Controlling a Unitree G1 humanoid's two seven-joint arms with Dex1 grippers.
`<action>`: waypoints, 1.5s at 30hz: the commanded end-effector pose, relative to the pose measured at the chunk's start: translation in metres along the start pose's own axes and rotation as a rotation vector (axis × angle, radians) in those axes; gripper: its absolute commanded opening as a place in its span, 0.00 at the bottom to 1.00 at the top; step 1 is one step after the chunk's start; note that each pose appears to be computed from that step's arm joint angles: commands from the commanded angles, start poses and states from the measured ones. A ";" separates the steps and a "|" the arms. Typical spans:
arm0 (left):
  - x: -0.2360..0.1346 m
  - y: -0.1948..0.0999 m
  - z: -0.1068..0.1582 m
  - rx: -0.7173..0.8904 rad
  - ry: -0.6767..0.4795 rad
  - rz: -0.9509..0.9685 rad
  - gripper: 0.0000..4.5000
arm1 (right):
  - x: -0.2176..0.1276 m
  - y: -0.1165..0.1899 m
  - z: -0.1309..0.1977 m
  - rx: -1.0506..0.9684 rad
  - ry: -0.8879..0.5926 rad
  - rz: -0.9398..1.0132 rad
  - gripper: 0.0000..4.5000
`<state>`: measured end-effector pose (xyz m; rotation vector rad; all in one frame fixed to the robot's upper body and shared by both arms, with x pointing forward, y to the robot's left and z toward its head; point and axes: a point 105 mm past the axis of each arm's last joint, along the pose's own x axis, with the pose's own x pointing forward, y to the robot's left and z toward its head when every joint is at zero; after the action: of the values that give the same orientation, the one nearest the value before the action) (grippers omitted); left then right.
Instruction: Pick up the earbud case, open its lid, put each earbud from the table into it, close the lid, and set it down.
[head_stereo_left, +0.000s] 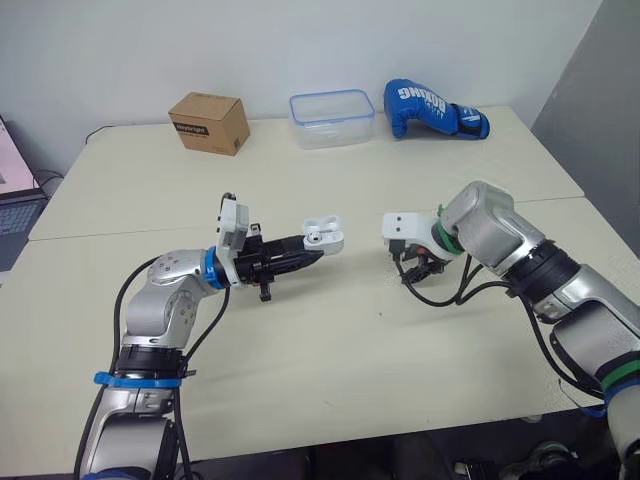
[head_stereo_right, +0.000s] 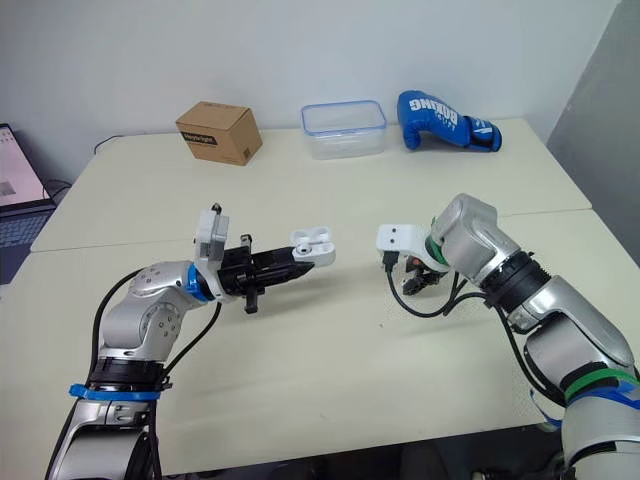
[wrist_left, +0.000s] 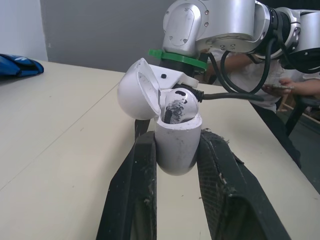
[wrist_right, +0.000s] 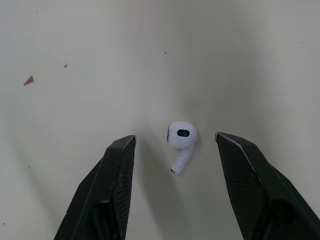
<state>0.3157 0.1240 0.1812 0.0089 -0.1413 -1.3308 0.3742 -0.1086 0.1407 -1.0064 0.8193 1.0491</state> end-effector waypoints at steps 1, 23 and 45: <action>0.000 -0.003 0.013 0.040 -0.035 -0.015 0.17 | -0.003 -0.006 0.001 -0.007 -0.006 -0.031 0.58; -0.001 -0.003 0.012 0.038 -0.029 -0.007 0.17 | 0.004 -0.004 0.002 -0.007 -0.005 -0.011 0.50; 0.002 -0.003 0.012 0.042 -0.028 -0.008 0.17 | -0.025 0.003 -0.028 -0.296 0.073 0.070 0.08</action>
<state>0.3155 0.1234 0.1816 0.0113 -0.1429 -1.3239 0.3679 -0.1444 0.1484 -1.2190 0.8120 1.1692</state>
